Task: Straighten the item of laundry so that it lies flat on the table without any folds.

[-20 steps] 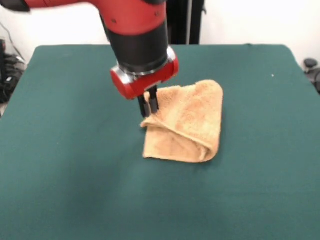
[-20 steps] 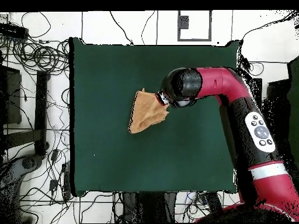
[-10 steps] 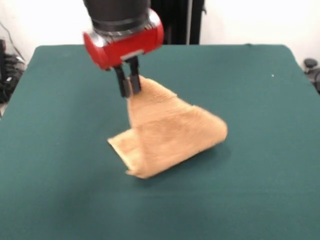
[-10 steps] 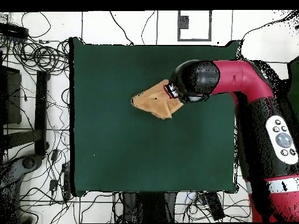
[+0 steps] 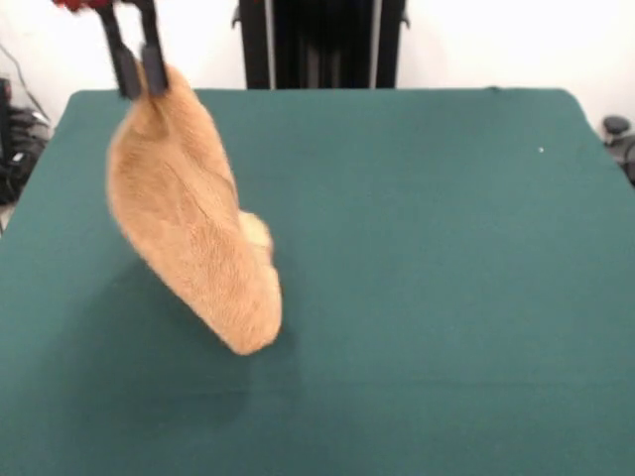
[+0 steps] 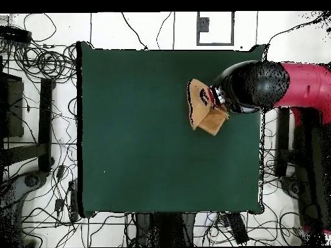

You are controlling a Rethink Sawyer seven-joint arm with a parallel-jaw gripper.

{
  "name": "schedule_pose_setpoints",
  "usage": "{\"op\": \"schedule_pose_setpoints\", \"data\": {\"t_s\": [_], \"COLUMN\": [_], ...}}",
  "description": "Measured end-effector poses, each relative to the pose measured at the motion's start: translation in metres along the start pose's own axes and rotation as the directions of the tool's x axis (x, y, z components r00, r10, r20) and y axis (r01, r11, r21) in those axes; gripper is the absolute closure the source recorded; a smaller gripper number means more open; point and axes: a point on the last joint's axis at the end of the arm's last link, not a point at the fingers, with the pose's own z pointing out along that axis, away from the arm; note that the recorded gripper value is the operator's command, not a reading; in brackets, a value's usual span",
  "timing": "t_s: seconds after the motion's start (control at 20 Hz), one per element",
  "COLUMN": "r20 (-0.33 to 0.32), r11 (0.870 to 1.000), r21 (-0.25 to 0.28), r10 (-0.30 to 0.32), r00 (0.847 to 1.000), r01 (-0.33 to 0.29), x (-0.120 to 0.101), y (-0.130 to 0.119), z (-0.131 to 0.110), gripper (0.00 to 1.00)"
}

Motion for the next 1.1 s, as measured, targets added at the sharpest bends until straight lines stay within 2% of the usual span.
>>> {"op": "schedule_pose_setpoints", "data": {"t_s": [0.3, 0.4, 1.1], "r20": [0.017, 0.023, 0.113], "r11": [0.999, 0.998, 0.99], "r21": [0.052, 0.061, 0.127], "r10": [-0.002, -0.006, -0.068], "r00": [1.0, 1.0, 0.991], "r01": [0.001, 0.004, 0.054], "x": [-0.003, -0.005, -0.032], "y": [-0.005, -0.004, 0.015], "z": [-0.03, -0.033, -0.029], "gripper": [1.0, 1.0, 1.0]}}
